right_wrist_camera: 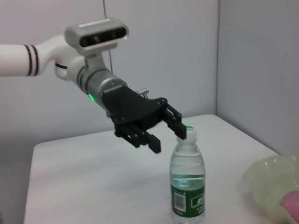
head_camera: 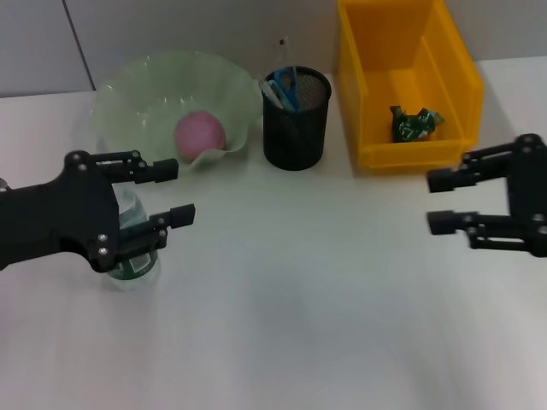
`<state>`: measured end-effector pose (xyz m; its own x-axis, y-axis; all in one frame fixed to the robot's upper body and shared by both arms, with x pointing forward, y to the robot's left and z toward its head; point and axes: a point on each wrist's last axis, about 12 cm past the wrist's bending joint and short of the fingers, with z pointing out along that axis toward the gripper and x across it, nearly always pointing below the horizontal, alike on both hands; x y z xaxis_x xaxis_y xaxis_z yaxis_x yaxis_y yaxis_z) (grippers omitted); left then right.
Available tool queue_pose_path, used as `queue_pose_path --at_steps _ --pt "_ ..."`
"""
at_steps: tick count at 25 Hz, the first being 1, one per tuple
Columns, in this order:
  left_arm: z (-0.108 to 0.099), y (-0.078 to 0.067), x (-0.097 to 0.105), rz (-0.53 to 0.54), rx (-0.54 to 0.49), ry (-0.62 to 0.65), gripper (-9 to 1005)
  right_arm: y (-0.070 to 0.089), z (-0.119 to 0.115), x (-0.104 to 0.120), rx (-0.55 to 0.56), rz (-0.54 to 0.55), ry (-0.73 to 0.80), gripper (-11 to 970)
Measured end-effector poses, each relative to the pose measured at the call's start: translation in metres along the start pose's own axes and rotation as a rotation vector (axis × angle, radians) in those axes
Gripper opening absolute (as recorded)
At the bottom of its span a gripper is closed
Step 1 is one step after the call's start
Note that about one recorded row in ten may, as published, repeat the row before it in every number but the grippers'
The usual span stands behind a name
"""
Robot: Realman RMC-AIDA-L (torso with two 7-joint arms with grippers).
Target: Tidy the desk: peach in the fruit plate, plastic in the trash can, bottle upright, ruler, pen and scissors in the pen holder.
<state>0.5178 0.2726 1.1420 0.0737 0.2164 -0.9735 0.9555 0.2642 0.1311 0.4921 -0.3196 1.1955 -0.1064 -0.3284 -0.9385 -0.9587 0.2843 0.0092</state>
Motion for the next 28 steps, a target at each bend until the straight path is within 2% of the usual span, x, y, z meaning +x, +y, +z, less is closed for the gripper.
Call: queue_pose_path --at_steps 5,8,18,28 --pt "0.004 -0.002 0.005 -0.007 0.038 0.061 500 0.009 -0.02 0.006 -0.007 -0.019 -0.015 447" --pt "0.007 -0.002 0.007 -0.013 0.054 0.083 500 0.011 -0.025 0.011 -0.022 -0.006 0.008 447" --pt "0.018 -0.002 0.013 -0.045 0.095 0.118 500 0.008 -0.025 0.017 -0.033 0.017 0.069 447" --pt "0.023 -0.002 0.022 -0.068 0.103 0.145 499 -0.006 -0.011 0.021 -0.017 -0.002 0.068 448"
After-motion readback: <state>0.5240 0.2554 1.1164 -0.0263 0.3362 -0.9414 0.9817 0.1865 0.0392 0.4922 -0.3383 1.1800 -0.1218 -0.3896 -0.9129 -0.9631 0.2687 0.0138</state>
